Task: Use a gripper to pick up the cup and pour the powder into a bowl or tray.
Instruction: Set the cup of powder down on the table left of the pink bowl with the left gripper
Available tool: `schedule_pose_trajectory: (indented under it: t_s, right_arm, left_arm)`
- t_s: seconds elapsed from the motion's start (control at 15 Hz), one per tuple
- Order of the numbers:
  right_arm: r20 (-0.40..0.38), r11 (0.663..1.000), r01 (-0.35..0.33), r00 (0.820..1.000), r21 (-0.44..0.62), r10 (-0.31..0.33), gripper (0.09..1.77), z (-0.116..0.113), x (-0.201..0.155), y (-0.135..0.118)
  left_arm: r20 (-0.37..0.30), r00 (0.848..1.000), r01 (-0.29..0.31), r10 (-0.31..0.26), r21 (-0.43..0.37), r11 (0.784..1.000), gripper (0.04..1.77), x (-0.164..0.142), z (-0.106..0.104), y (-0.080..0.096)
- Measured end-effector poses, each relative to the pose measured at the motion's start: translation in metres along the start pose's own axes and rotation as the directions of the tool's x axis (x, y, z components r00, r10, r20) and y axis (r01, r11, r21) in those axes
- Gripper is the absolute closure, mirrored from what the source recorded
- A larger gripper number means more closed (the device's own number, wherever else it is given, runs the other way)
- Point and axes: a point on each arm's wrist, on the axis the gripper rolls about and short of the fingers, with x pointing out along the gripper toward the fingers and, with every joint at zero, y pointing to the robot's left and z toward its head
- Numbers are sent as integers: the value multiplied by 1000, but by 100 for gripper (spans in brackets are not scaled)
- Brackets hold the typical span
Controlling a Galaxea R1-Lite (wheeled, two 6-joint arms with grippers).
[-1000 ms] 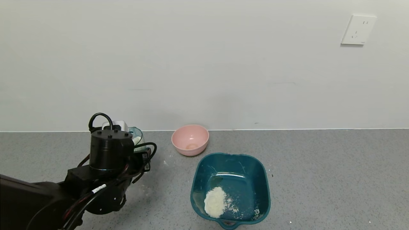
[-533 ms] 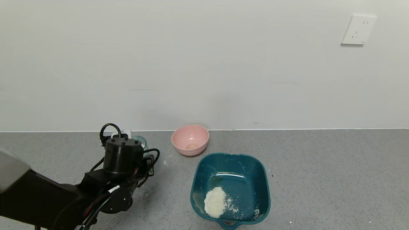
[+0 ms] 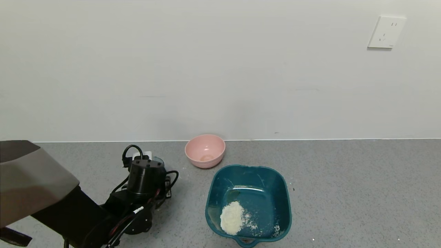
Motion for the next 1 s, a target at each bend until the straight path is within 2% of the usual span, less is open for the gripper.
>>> schedule_pose_trajectory:
  t_s: [1.0]
  right_arm:
    - [0, 1000, 0, 1000, 0, 0, 15, 0, 0, 0]
  left_arm:
    - [-31, 999, -7, 8, 22, 1000, 52, 8, -10, -4]
